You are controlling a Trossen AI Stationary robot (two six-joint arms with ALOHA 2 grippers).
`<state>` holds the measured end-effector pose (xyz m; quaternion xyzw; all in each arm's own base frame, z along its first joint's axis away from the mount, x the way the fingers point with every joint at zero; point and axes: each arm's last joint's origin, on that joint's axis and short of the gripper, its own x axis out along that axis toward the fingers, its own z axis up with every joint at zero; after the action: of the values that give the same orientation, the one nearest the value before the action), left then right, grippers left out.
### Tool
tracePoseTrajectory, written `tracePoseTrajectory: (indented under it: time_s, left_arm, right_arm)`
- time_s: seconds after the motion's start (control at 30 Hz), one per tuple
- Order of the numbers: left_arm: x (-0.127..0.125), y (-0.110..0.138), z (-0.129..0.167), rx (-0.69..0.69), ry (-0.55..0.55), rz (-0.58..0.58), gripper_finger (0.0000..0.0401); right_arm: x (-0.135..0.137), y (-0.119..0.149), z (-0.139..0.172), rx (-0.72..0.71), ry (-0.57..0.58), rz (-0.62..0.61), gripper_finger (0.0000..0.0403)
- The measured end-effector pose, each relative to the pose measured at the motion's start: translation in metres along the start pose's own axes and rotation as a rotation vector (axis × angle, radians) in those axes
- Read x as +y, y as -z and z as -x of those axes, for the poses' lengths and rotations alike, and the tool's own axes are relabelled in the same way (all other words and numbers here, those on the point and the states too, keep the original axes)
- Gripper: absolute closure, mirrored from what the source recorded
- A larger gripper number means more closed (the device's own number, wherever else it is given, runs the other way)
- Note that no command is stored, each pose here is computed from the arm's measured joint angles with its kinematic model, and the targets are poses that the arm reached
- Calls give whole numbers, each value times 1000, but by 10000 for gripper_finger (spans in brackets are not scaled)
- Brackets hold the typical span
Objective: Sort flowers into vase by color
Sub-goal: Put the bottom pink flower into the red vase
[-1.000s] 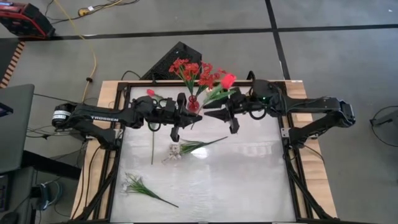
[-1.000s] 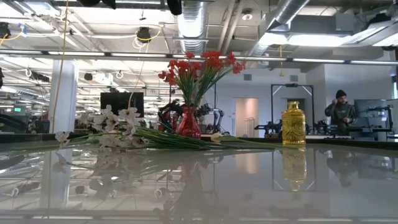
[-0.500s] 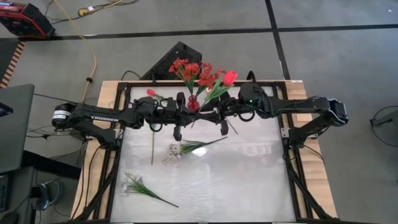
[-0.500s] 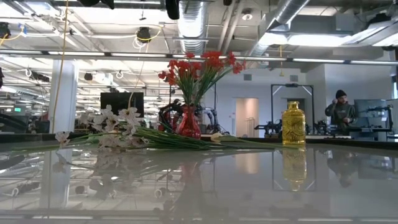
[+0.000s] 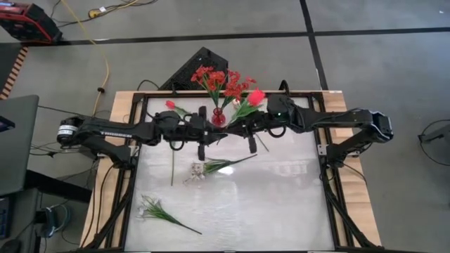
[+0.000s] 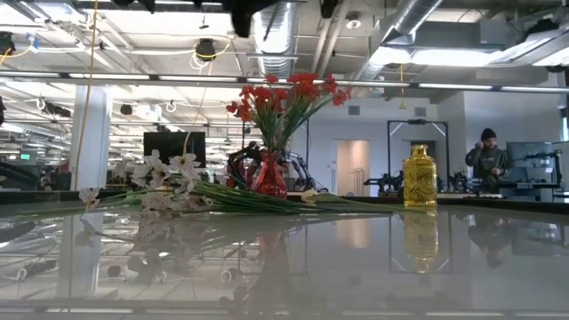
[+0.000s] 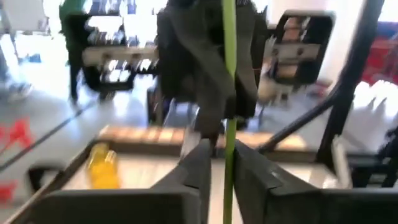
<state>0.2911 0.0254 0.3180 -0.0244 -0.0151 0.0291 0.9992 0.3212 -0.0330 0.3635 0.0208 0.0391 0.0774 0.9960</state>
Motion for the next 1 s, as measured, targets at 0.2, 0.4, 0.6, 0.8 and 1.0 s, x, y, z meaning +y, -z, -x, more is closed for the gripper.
tracePoseTrajectory:
  time_s: [0.2, 0.4, 0.6, 0.8, 1.0]
  left_arm:
    - [12, -12, 43, 183, -221, -22, 268]
    - [28, -16, 90, 336, -480, 14, 228]
    - [36, -14, 101, 370, -577, 78, 225]
    - [38, -5, 90, 407, -568, 101, 225]
    - [40, 11, 74, 485, -528, 131, 225]
  right_arm:
    - [-2, 4, 12, 116, 72, 68, 379]
    - [-16, 33, -18, 194, 180, 162, 378]
    - [-46, 64, -53, 149, 382, 196, 378]
    - [-75, 87, -63, 153, 604, 181, 379]
    - [-89, 90, -61, 146, 640, 175, 379]
